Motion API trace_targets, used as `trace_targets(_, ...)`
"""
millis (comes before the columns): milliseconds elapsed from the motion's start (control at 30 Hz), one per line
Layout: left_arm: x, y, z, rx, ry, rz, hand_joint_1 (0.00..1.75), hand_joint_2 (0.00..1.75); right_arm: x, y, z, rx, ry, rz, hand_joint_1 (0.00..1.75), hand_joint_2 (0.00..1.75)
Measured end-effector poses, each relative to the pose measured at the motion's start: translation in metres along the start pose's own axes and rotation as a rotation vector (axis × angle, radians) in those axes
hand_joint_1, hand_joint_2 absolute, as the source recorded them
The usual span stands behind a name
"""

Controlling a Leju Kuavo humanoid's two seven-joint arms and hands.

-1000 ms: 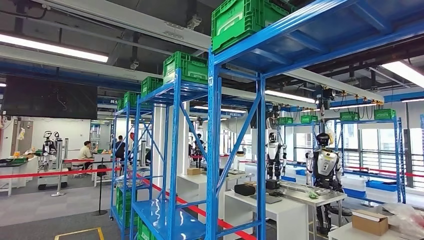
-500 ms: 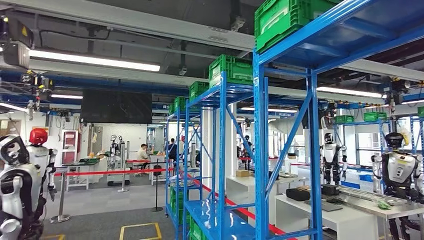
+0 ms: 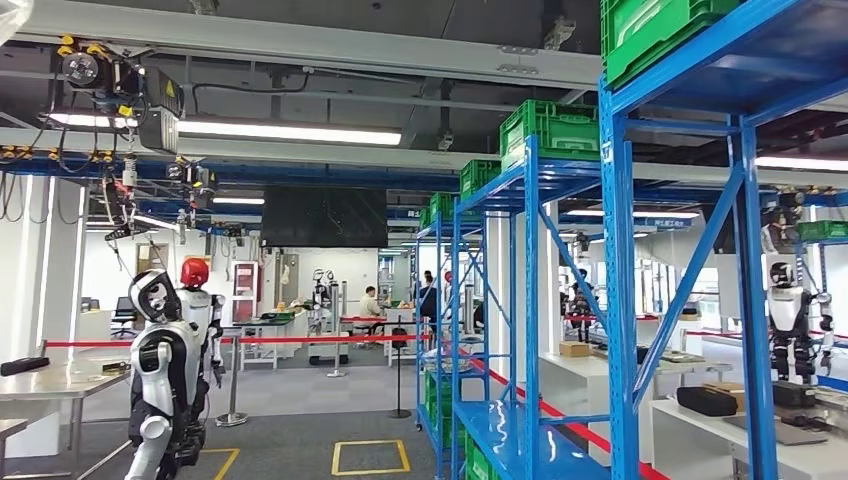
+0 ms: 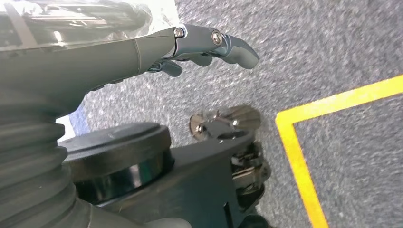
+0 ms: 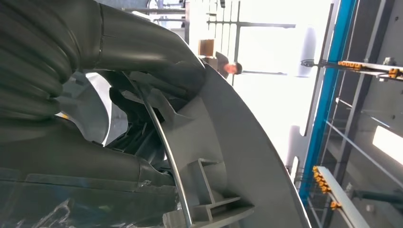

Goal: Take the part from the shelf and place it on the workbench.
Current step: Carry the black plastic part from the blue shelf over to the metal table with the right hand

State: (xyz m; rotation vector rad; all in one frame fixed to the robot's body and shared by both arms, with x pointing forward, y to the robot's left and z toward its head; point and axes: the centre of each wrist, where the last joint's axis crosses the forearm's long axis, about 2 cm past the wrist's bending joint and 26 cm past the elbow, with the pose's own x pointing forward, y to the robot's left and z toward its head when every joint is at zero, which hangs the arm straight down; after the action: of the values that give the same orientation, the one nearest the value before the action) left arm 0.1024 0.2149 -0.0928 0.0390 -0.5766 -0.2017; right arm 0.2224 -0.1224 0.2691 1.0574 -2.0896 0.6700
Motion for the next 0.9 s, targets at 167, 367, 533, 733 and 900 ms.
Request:
trace_targets(167, -0.0030, -0.0002, 0.0010, -0.001, 0.005, -0.003, 0.00, 1.75, 0.0005, 0.0000, -0.0015, 0.003, -0.005, 0.001, 1.75, 1.75)
trace_targets(367, -0.0037, -0.0006, 0.0014, -0.003, 0.006, -0.004, 0.00, 1.75, 0.0003, 0.0007, -0.0016, 0.005, -0.004, -0.001, 1.75, 1.75)
trace_targets(533, -0.0013, 0.0002, 0.0005, 0.000, 0.001, -0.003, 0.00, 1.75, 0.0008, 0.0005, -0.0026, 0.008, -0.007, 0.000, 1.75, 1.75)
trace_targets(733, -0.0006, 0.0007, 0.0002, 0.001, 0.000, -0.003, 0.00, 1.75, 0.0008, -0.0001, -0.0023, 0.009, -0.006, 0.002, 1.75, 1.75)
trace_targets(900, -0.0022, 0.0004, 0.0008, 0.005, 0.003, -0.002, 0.00, 1.75, 0.0002, 0.0002, -0.0009, 0.009, -0.001, 0.000, 1.75, 1.75)
